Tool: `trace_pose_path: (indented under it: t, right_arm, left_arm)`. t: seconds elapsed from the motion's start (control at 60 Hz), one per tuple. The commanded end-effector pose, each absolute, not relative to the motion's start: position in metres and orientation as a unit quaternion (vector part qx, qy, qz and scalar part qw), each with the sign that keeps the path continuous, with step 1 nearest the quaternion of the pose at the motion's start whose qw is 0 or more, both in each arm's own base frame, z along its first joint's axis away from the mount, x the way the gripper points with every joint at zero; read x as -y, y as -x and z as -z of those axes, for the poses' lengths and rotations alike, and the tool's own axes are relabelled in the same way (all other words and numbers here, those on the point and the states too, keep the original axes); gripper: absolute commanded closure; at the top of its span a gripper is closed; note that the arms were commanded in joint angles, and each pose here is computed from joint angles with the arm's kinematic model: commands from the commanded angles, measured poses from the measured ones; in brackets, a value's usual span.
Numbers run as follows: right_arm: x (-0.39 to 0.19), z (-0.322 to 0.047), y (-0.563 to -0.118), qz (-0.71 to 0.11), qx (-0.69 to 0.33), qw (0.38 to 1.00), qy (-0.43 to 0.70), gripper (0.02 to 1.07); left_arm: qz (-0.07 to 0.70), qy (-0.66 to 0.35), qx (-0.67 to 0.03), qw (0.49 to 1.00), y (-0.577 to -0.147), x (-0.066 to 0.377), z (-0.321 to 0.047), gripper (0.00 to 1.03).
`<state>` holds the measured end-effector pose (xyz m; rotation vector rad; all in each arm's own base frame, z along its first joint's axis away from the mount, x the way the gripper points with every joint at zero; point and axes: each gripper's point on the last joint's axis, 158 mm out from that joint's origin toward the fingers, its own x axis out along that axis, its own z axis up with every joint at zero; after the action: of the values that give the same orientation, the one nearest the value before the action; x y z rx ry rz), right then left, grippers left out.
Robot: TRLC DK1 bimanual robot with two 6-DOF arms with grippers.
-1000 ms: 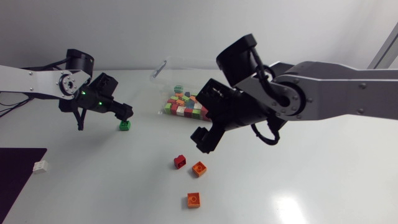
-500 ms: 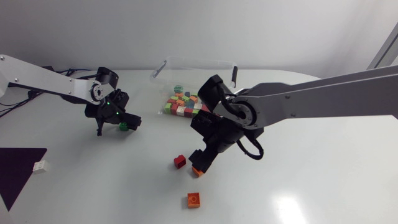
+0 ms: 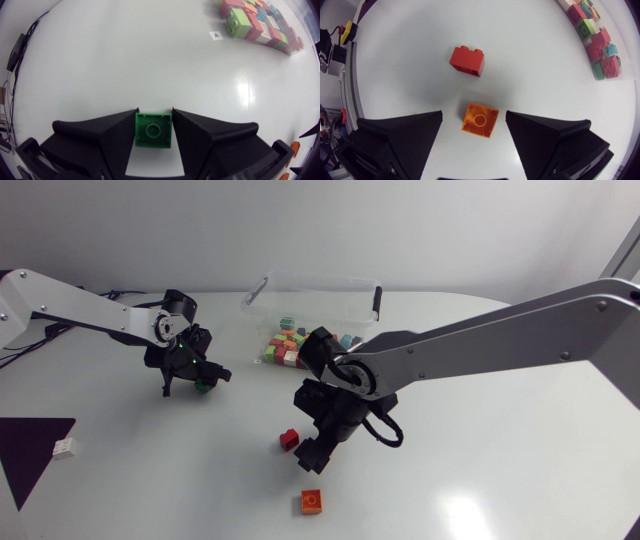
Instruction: Place the duplo bricks in the container
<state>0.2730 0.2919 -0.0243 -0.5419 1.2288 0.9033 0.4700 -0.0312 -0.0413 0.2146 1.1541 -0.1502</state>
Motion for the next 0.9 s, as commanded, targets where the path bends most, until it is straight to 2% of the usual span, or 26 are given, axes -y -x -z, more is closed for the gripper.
trace_pose_path:
  t: [0.0, 0.083, 0.1, 0.183, 0.283, 0.5, 0.7, 0.883]
  right_arm:
    - [-0.290, 0.035, -0.268, -0.393, -0.571, 0.681, 0.237, 0.21]
    - [-0.288, 0.041, -0.267, -0.390, -0.577, 0.677, 0.238, 0.24]
    - [-0.288, 0.043, -0.267, -0.390, -0.579, 0.676, 0.238, 0.31]
    - [-0.287, 0.045, -0.268, -0.389, -0.579, 0.676, 0.240, 0.55]
    - [-0.285, 0.045, -0.269, -0.386, -0.579, 0.676, 0.243, 0.75]
    - [-0.278, 0.017, -0.278, -0.385, -0.564, 0.691, 0.238, 0.75]
    - [-0.268, -0.051, -0.300, -0.380, -0.520, 0.733, 0.220, 0.75]
    - [-0.264, -0.108, -0.321, -0.377, -0.467, 0.773, 0.206, 0.75]
  left_arm:
    - [0.066, -0.099, -0.556, 0.823, -0.463, 0.033, 0.041, 0.70]
    - [0.069, -0.102, -0.543, 0.831, -0.464, 0.036, 0.025, 0.71]
    - [0.071, -0.104, -0.536, 0.835, -0.465, 0.039, 0.016, 0.71]
    - [0.076, -0.108, -0.521, 0.844, -0.465, 0.046, -0.009, 0.71]
    - [0.084, -0.112, -0.491, 0.860, -0.467, 0.056, -0.044, 0.71]
    - [0.125, -0.123, -0.421, 0.890, -0.469, 0.094, -0.124, 0.71]
    - [0.169, -0.120, -0.342, 0.917, -0.485, 0.141, -0.189, 0.71]
    - [0.202, -0.110, -0.283, 0.931, -0.510, 0.184, -0.218, 0.70]
